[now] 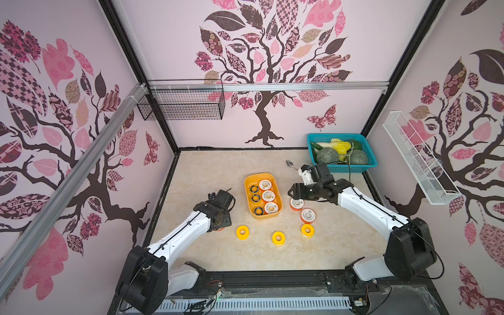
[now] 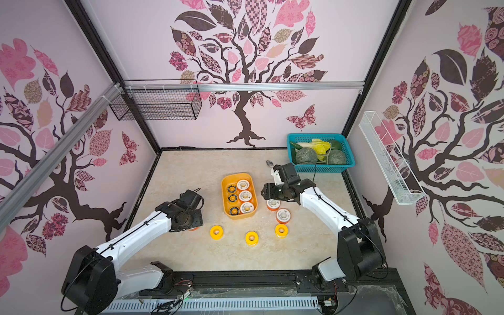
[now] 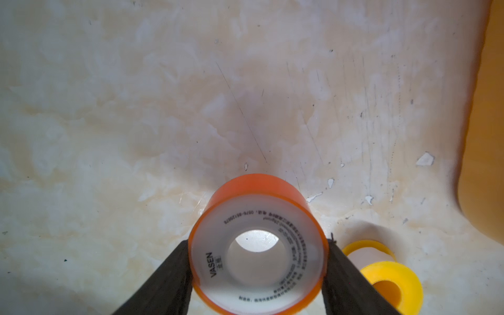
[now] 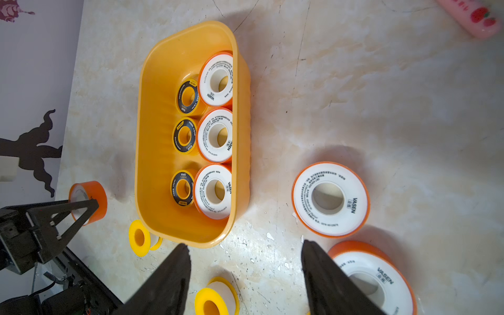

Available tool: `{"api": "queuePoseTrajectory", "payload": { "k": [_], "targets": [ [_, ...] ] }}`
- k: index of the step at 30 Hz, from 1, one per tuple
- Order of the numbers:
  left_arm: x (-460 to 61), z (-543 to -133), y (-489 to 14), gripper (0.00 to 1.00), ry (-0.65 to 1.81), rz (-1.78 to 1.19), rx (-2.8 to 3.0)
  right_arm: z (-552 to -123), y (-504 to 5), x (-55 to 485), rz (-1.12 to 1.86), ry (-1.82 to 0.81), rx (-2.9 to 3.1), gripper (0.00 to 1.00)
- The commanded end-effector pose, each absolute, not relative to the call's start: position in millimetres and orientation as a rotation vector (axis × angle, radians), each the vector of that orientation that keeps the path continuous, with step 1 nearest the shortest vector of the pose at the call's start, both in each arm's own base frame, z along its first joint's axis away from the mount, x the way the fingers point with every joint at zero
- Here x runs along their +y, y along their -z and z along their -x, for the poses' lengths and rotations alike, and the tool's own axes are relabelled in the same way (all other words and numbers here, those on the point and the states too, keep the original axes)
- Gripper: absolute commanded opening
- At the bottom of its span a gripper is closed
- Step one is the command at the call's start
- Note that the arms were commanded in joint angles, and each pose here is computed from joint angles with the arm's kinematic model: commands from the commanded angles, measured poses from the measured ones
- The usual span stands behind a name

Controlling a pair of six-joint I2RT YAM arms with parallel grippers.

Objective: Put the sealing tape into the storage box
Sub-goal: Pick up the sealing tape at the center of the board.

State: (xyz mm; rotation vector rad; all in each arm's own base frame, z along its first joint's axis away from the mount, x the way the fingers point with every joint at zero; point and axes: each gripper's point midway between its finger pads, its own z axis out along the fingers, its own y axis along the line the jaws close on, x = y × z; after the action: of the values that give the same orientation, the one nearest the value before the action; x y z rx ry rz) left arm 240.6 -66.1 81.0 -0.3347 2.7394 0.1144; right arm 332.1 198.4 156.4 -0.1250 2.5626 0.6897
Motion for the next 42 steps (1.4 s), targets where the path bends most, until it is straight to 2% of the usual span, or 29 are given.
{"api": "queuePoseTrajectory", "payload": {
  "k": [1, 9, 19, 26, 34, 39, 42],
  "targets": [
    [-60.5, -248.5, -99.2, 0.66, -0.174, 0.284, 2.695, -335.4, -162.0, 196.6, 0.123, -0.691, 2.548, 0.69],
    [-68.3, -285.5, -142.2, 0.67, -0.207, 0.197, 2.606, -335.7, -163.2, 192.1, 0.113, -0.667, 2.539, 0.69],
    [-108.5, -340.5, -182.6, 0.67, -0.094, 0.084, 2.577, -334.6, -159.2, 177.6, 0.066, -0.674, 2.539, 0.69],
    [-144.7, -376.9, -191.9, 0.67, 0.015, 0.003, 2.606, -334.3, -155.5, 167.2, 0.028, -0.685, 2.543, 0.69],
    [-182.1, -409.5, -180.9, 0.67, 0.122, -0.055, 2.656, -333.0, -144.8, 171.4, 0.054, -0.731, 2.572, 0.69],
    [-206.2, -425.2, -169.4, 0.67, 0.173, -0.081, 2.681, -336.9, -131.5, 180.5, 0.059, -0.779, 2.612, 0.62],
    [-216.6, -433.0, -163.0, 0.67, 0.200, -0.088, 2.694, -342.7, -117.2, 186.1, 0.049, -0.797, 2.656, 0.50]
  ]
}}
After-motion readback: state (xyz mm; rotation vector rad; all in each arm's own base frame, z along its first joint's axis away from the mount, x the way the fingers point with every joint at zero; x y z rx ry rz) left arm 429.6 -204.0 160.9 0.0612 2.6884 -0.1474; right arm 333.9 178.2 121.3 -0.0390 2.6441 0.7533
